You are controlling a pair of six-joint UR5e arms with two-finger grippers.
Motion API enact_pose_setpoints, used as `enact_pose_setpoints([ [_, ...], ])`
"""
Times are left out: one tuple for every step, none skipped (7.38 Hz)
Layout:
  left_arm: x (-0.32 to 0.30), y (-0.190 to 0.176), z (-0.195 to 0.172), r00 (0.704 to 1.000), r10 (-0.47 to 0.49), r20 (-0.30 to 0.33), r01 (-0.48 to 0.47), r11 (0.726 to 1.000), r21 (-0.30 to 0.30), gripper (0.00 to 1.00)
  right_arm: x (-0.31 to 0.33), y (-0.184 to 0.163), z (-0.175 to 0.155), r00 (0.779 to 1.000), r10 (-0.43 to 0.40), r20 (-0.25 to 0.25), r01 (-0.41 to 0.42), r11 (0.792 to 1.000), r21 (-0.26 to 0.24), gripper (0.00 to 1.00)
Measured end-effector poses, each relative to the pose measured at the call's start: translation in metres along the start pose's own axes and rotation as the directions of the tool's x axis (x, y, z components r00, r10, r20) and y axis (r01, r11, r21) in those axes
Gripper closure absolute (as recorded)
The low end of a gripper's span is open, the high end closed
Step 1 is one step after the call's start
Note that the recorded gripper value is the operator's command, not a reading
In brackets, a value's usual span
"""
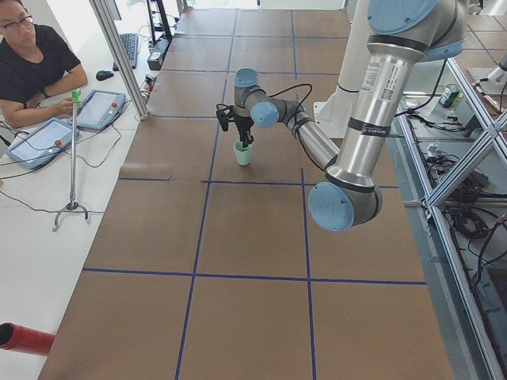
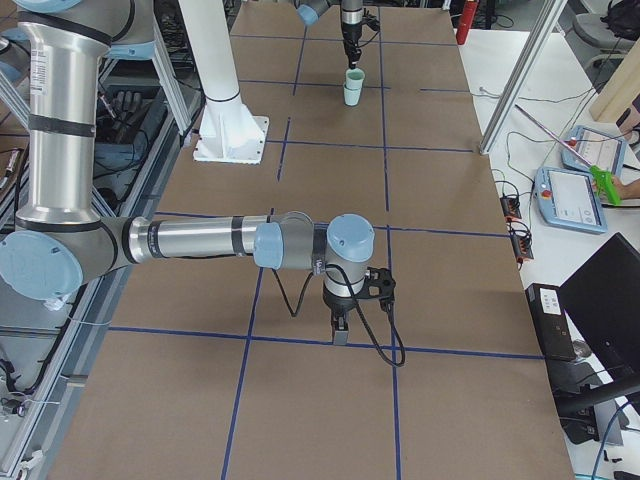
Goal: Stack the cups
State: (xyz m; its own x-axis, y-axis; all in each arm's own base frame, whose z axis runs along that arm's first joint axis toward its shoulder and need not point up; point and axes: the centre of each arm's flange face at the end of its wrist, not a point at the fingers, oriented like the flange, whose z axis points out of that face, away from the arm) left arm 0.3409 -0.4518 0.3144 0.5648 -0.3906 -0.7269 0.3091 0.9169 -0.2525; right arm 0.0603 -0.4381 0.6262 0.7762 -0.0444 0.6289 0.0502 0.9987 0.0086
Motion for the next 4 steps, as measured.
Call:
enact_pose_setpoints([
  [0.000, 0.000, -0.003, 1.000, 0.012, -0.005, -0.012, 1.000, 0.001, 0.00, 0.000, 0.000, 0.000, 1.000, 0.000, 0.000, 0.000, 1.000, 0.000, 0.00],
  [-0.005, -0.001, -0.006, 0.998, 0.057, -0.006, -0.057, 0.998, 0.003, 0.00, 0.000, 0.000, 0.000, 1.000, 0.000, 0.000, 0.000, 1.000, 0.000, 0.00],
  [-0.021, -0.007, -0.010, 0.990, 0.140, 0.005, -0.141, 0.990, 0.008, 0.00, 0.000, 0.000, 0.000, 1.000, 0.000, 0.000, 0.000, 1.000, 0.000, 0.00],
  [-0.050, -0.026, -0.019, 0.973, 0.229, 0.027, -0.230, 0.973, 0.026, 0.00, 0.000, 0.000, 0.000, 1.000, 0.000, 0.001, 0.000, 1.000, 0.001, 0.00],
])
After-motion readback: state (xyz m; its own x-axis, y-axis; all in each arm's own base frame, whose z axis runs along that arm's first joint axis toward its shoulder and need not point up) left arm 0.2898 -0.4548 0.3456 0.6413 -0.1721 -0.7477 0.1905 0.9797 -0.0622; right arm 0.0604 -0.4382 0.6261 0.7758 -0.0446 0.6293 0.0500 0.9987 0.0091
